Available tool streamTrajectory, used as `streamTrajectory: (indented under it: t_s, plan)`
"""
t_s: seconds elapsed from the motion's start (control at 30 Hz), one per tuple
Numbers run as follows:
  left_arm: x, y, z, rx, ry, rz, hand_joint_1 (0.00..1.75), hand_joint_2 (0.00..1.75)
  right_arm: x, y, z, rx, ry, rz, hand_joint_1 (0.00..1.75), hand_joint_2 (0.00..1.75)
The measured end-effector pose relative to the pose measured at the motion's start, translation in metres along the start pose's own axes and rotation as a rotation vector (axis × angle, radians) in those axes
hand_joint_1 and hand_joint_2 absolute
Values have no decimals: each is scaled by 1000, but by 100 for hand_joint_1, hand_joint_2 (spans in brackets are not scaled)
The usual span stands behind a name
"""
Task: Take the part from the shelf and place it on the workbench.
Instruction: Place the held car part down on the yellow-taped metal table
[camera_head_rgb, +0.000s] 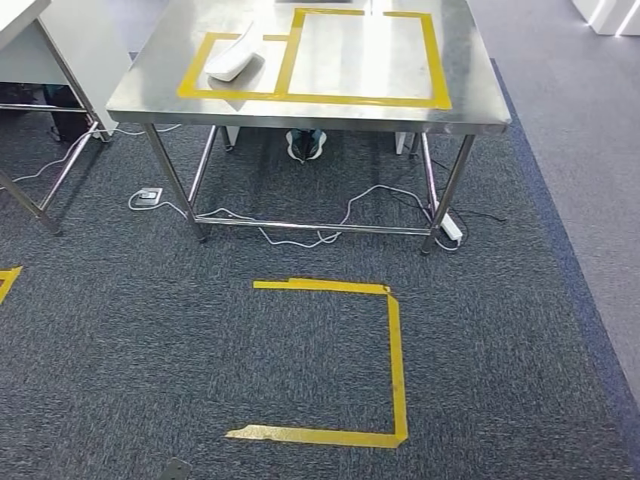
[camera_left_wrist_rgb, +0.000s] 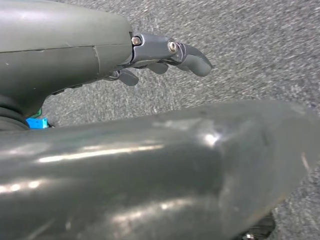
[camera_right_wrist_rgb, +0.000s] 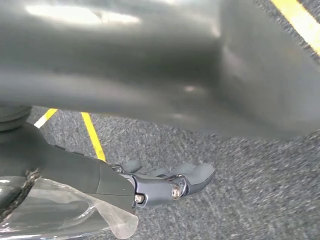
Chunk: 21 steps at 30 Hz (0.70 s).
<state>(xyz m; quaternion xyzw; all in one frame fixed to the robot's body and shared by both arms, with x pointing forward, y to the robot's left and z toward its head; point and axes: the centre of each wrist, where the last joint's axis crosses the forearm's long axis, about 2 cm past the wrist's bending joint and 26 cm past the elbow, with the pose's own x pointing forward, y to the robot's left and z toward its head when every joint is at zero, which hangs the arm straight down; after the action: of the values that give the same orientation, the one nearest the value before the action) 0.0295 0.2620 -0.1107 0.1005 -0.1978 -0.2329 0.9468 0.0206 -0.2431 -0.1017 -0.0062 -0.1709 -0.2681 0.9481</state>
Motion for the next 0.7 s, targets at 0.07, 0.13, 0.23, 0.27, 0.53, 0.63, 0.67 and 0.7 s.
streamTrajectory:
  t_s: [0.07, 0.13, 0.23, 0.27, 0.53, 0.63, 0.67, 0.7]
  plan:
    - [0, 0, 0, 1, -1, 0, 0, 0, 2, 1, -1, 2, -4, -1, 0, 0]
    - [1, 1, 0, 1, -1, 1, 0, 0, 2, 2, -1, 4, -7, -3, 0, 0]
    - [0, 1, 0, 1, 1, 1, 0, 0, 1, 1, 0, 3, -5, -4, 0, 0]
    - [-1, 1, 0, 1, 2, 1, 0, 0, 1, 1, -1, 3, -5, -5, 0, 0]
    - [0, 1, 0, 1, 0, -1, 0, 0, 2, 1, -1, 7, -6, -6, 0, 0]
    - [2, 3, -1, 5, -5, -1, 0, 0, 2, 1, -1, 8, -7, -7, 0, 0]
    - [3, 3, -2, 5, -6, -2, 0, 0, 2, 1, -1, 8, -7, -7, 0, 0]
    - [3, 2, -2, 4, -7, -3, 0, 0, 1, 1, -1, 8, -6, -8, 0, 0]
